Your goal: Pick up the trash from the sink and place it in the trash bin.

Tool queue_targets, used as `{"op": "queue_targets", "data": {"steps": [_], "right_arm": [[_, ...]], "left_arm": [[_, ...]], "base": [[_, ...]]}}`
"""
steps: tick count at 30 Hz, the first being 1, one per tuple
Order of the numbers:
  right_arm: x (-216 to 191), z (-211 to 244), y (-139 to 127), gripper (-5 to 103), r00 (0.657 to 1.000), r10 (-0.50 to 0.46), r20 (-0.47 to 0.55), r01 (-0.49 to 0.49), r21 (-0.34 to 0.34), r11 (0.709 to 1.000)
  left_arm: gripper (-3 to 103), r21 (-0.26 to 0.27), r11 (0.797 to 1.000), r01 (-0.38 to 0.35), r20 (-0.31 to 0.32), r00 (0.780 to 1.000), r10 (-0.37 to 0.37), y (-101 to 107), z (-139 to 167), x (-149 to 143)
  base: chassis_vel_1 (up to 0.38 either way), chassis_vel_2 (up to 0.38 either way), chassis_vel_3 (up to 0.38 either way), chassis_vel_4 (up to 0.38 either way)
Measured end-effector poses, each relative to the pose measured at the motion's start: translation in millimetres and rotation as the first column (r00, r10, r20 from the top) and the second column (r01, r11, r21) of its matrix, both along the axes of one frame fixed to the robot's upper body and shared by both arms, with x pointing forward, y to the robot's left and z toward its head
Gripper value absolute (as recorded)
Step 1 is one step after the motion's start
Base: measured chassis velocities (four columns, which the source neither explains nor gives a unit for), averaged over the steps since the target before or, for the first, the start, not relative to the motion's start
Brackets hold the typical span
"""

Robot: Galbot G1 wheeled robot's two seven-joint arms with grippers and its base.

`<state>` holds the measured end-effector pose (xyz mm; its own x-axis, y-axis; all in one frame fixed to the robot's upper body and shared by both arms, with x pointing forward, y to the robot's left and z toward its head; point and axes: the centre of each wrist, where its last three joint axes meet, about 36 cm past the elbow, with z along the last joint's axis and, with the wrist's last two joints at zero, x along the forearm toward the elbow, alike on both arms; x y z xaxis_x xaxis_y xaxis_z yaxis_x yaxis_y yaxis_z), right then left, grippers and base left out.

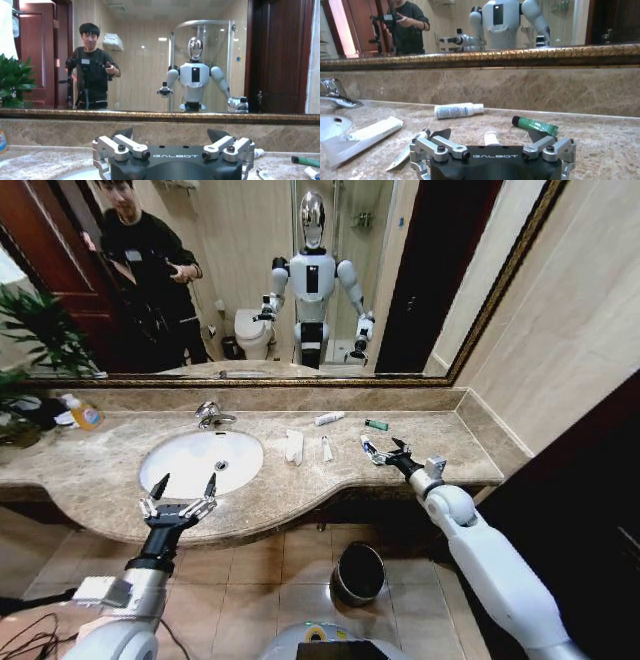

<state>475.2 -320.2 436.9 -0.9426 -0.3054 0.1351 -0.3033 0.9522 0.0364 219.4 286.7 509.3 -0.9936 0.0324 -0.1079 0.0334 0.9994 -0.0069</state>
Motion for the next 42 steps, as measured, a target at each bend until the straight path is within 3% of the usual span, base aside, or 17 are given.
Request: {"op": "queue_targets", "data": {"steps": [20,42], "right_arm": [[35.2,-11.7,26.8,100,1.0,0.011,-0.019,-0.011,-0.031,0.999],[70.4,-26.2,36.5,100,0.998,-0.025,-0.052,0.022,-0.044,0.999]], "left_arm": [[100,0.0,1.0,0.0,0.0,1.0,0.0,0.0,0.0,0.0],[100,0.0,1.0,0.0,0.0,1.0,0.0,0.0,0.0,0.0]], "base": [[0.0,0.0,0.0,0.0],[0.0,0.0,0.0,0.0]]}}
